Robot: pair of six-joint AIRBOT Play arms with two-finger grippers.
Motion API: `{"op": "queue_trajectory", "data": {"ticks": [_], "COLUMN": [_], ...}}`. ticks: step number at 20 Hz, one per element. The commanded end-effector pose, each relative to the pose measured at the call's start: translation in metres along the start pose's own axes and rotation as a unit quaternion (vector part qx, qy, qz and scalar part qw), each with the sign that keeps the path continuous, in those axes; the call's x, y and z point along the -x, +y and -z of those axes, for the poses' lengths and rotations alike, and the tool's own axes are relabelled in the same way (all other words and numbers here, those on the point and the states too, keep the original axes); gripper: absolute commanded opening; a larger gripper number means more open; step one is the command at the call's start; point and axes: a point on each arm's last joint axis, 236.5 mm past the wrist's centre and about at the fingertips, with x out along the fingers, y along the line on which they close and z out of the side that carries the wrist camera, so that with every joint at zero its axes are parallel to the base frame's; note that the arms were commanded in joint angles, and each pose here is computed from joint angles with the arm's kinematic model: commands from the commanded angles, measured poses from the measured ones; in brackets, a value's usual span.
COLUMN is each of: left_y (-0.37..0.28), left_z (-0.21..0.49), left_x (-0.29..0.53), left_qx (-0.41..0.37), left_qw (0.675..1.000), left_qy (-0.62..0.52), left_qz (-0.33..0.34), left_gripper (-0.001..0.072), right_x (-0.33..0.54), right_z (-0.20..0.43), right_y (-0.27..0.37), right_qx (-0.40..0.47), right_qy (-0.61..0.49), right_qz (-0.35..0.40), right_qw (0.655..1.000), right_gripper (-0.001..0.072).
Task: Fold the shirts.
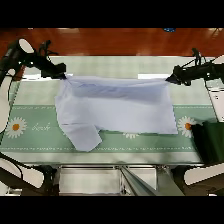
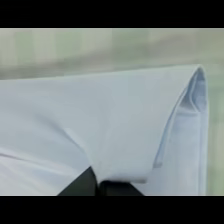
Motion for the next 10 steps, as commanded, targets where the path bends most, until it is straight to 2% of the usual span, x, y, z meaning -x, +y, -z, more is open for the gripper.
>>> {"op": "queue_trajectory", "data": {"ticks": [1, 10], "left_y": [0.009, 0.016], "left_z": [0.036, 0.054], "left_x": [-0.026, -0.036], "left_qx": [0.002, 0.009], "left_qw": [0.998, 0.994], "left_qy": [0.069, 0.105], "left_qz": [0.002, 0.003], "left_gripper": [0.0023, 0.0023], "right_x": [-0.01, -0.01], "right_z": [0.017, 0.039], "right_y": [-0.011, -0.031], "right_qx": [-0.006, -0.019], "right_qy": [0.024, 0.065], "right_qz": [0.013, 0.052], "right_qw": [1.0, 0.996], "right_gripper": [0.0019, 0.0019]}}
